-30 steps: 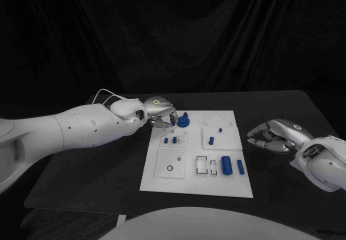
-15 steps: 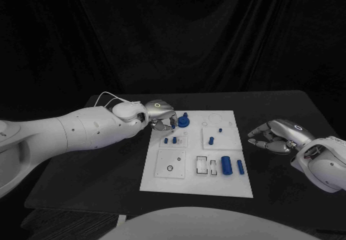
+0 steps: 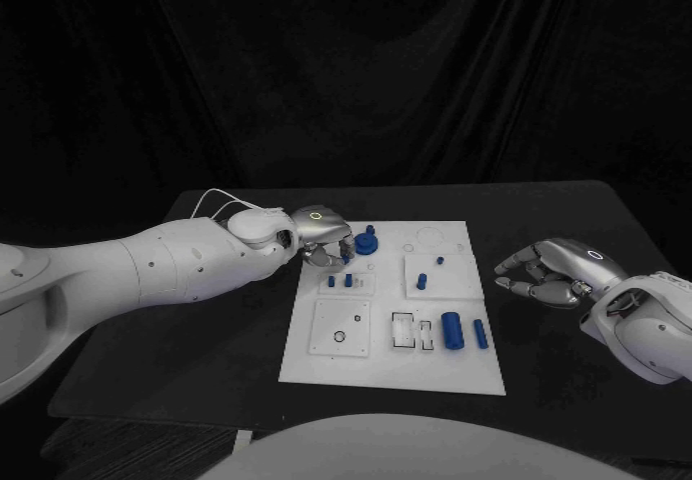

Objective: Assemble the parts on the task board

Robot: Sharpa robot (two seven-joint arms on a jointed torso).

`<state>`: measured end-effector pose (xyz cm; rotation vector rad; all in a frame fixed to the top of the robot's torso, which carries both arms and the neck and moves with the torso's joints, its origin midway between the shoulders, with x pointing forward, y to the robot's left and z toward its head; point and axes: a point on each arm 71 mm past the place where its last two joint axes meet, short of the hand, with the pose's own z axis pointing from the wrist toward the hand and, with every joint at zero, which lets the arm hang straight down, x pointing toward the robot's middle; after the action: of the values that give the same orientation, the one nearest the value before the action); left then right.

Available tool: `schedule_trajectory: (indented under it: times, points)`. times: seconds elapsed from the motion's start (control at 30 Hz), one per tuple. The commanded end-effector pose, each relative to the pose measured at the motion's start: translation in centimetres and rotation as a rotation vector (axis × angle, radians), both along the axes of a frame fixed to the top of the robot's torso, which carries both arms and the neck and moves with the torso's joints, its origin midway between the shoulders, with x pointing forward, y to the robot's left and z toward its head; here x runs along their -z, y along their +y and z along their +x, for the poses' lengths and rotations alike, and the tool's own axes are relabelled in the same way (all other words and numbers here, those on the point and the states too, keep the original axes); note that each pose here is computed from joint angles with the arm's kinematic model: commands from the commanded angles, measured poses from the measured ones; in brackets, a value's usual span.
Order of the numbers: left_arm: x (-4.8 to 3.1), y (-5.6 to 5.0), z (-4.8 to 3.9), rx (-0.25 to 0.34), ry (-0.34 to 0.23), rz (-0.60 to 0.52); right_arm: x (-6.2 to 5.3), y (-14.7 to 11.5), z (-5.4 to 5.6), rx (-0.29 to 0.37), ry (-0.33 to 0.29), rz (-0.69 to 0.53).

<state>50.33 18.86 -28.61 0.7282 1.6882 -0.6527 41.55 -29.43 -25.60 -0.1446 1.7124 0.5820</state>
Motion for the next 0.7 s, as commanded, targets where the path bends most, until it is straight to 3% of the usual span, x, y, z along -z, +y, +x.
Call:
schedule_trajectory:
  times: [0.03, 0.7]
  points:
    - [0.17, -0.17, -0.04, -0.004, 0.009, -0.003, 0.10, -0.01, -0.06, 0.000, 0.002, -0.001]
    - [0.84, -0.14, 0.06, -0.028, 0.012, 0.004, 0.11, 0.00, -0.01, -0.001, -0.001, 0.000]
